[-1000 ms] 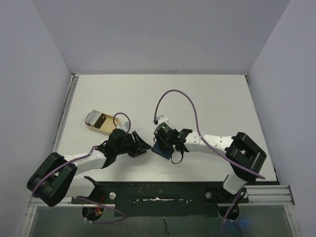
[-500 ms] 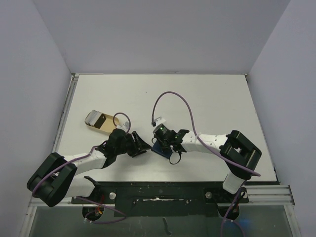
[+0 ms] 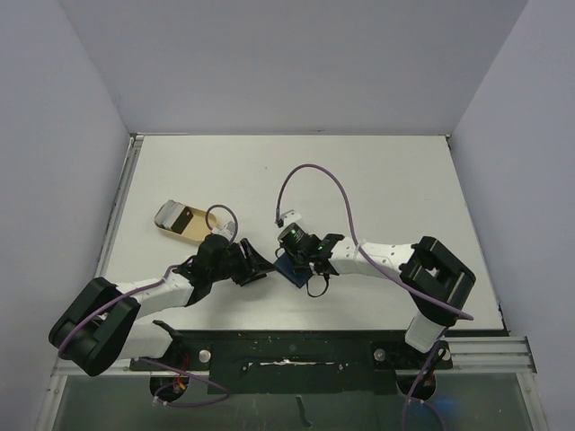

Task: Put the credit cards into the card holder
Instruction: Open the card holder at the center of the board.

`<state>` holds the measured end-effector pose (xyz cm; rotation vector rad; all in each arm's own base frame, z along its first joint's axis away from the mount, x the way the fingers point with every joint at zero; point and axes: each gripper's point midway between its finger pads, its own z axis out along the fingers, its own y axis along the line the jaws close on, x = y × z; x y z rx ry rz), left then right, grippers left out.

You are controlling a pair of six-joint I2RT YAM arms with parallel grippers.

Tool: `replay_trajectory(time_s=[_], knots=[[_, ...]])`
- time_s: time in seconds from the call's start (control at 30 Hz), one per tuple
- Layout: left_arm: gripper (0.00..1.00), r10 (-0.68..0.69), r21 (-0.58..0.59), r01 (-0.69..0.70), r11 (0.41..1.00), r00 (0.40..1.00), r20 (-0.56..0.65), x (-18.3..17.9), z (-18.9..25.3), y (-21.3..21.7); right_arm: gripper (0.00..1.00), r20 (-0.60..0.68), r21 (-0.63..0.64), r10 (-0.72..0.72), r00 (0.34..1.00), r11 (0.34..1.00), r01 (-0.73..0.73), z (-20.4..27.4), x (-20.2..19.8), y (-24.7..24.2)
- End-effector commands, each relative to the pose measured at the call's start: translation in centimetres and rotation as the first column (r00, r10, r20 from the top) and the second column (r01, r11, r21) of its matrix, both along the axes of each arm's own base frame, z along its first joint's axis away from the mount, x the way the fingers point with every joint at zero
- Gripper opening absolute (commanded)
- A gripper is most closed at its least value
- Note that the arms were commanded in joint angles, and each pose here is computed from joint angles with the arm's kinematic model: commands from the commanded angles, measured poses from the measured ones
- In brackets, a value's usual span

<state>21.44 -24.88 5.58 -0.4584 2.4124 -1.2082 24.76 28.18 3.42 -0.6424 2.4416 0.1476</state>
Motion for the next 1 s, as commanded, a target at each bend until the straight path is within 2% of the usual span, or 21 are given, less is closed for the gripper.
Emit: replay_trajectory(time_s=[0.0,0.3,0.7,0.97], knots=[[0.47,-0.003,-0.022,0.004,1.000,0.998,0.065,0.7,1.5,-0.4,0.00,-0.009,0.140,-0.021,1.000,0.990,0.022,2.0,0.4,1.6],[0.48,0.001,-0.005,-0.001,1.000,0.997,0.078,1.0,1.7,-0.2,0.00,-0.052,0.416,-0.046,0.998,0.907,0.064,5.9,-0.2,1.7],[0.51,-0.003,-0.003,0.003,1.000,0.997,0.081,1.2,2.1,-0.4,0.00,-0.070,0.573,-0.043,0.997,0.816,0.076,9.4,-0.5,1.8],[0.51,0.007,0.013,-0.008,1.000,0.992,0.126,1.8,4.0,-0.1,0.00,-0.079,0.687,-0.056,0.995,0.720,0.095,12.8,-1.5,2.1]])
